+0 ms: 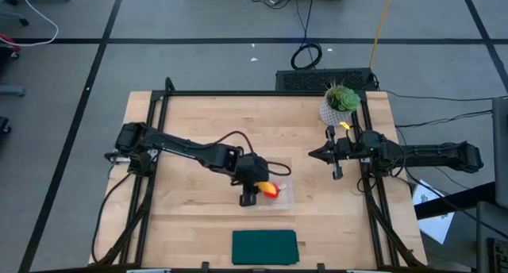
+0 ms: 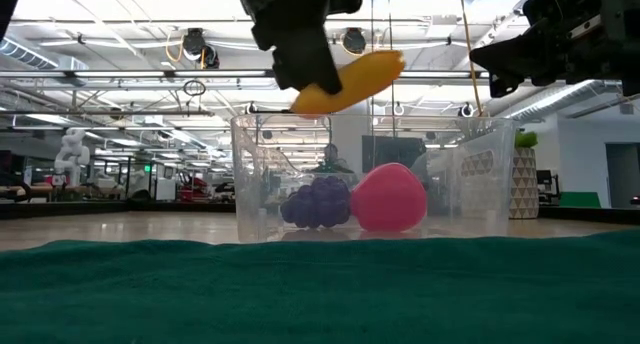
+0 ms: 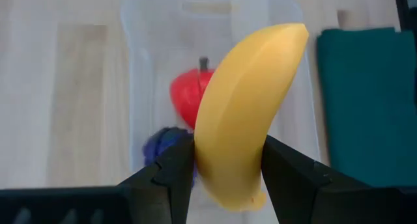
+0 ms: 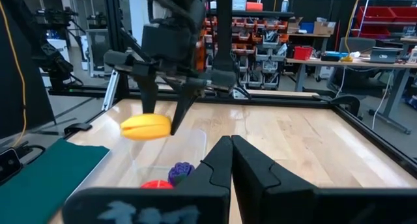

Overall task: Pick and placing Produce into tupperware
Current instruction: Put the banana into the transparent bin

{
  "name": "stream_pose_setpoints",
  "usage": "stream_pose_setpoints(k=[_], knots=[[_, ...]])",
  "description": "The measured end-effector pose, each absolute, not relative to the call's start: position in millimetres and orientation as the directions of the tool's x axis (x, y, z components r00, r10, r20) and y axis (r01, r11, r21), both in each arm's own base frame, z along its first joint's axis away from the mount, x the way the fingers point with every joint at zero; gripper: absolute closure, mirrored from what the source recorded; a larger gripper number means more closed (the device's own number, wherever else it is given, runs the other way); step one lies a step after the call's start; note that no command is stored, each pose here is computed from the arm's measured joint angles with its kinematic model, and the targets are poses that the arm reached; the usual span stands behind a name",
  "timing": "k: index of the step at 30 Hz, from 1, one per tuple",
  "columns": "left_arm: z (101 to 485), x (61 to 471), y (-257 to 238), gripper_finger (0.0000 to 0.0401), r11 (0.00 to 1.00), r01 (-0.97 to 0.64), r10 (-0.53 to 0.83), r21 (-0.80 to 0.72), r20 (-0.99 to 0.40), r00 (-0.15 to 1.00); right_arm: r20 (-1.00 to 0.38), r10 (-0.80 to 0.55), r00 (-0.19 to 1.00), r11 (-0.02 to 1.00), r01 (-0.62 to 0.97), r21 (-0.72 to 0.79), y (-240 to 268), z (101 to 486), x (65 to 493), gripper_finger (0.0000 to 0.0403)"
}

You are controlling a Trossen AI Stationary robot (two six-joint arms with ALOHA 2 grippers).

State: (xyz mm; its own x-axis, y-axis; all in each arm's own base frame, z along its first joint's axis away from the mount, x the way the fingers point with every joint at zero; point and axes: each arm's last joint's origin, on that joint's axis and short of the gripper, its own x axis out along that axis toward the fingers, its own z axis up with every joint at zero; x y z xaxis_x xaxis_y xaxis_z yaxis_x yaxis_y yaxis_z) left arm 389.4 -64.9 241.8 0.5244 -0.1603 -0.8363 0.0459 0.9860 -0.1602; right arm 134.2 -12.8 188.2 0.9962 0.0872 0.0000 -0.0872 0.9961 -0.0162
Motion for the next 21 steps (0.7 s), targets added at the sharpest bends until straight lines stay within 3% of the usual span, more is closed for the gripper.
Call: stream_pose_setpoints(k=[12, 21], knots=[[242.1, 383.0, -65.1, 0.0238, 0.97, 0.037, -0.232, -0.241, -0.866, 0.444, 0.002, 0.087, 0.996, 0.996, -0.087, -0.02, -12.8, 188.4, 134.3, 0.0403], [242.9, 384.9, -65.3, 0.0238, 0.973, 0.059, -0.223, -0.222, -0.856, 0.466, 0.01, 0.088, 0.996, 0.996, -0.087, -0.022, -12.8, 189.1, 134.3, 0.0403]])
